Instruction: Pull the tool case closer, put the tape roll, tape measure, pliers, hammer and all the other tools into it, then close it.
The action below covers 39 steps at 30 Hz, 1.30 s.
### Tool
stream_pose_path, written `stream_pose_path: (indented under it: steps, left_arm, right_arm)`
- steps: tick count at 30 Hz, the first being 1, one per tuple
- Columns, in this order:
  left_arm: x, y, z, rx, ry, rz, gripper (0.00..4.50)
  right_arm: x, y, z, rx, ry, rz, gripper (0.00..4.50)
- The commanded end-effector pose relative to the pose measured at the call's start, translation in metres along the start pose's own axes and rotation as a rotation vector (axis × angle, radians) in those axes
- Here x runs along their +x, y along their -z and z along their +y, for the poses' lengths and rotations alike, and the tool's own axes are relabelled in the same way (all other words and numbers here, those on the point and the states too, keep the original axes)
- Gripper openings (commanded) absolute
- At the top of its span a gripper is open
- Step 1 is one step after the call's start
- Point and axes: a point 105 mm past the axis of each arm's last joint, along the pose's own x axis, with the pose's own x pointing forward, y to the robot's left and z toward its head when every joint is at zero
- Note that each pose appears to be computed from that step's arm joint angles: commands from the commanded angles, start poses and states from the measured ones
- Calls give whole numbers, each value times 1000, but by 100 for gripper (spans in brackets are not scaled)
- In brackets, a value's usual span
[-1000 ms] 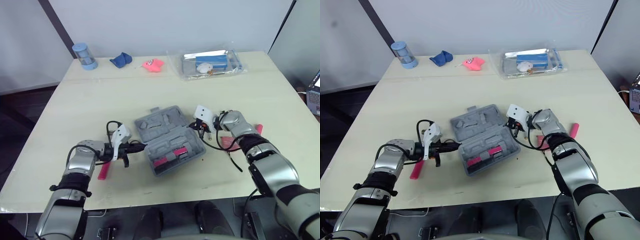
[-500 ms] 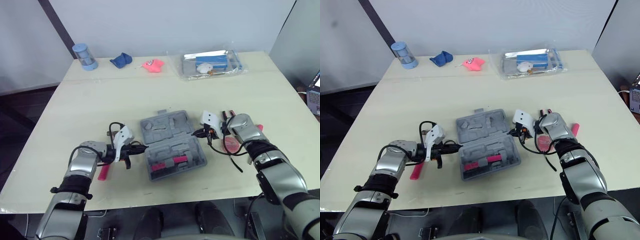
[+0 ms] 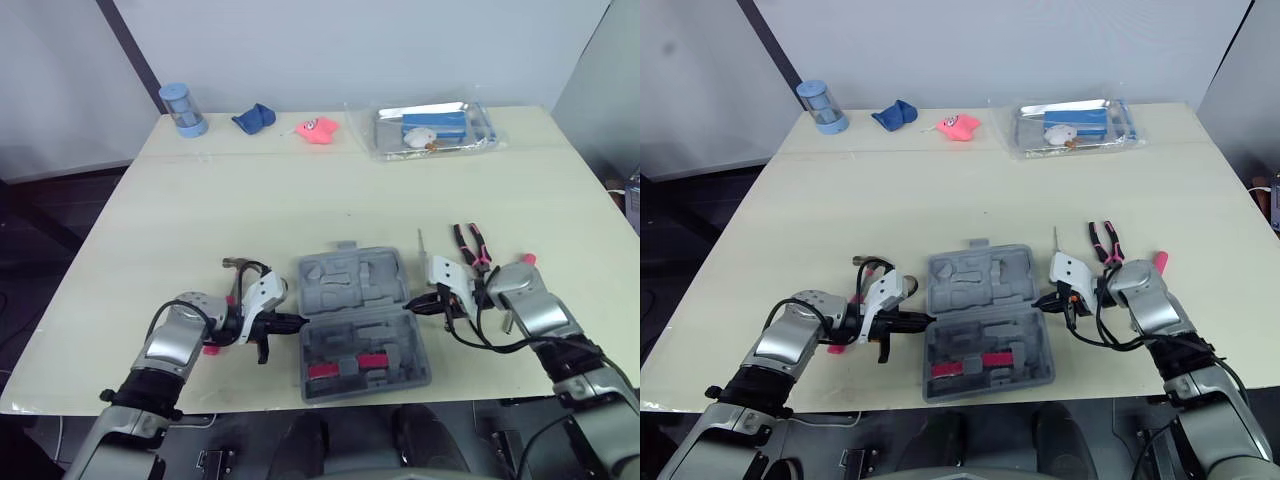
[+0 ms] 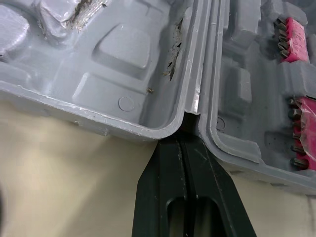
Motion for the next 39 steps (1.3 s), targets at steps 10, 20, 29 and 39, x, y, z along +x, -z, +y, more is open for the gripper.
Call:
stream_pose_path:
  steps: [10,20,29,39]
  left_arm:
    - [18,-6,-18,47,101,-7,0]
    - [20,3,-33,59,171,29,0]
    - [23,5,-41,62,218,42,0]
    - [28,7,-50,65,251,51,0]
  right_arm:
    - [-5,-1,32,43,-50,-25,7]
    - [-8,7,48,94,-76,-8,7]
    - [-10,11,52,123,-67,-8,7]
    - [-11,15,60,151,-86,1,7]
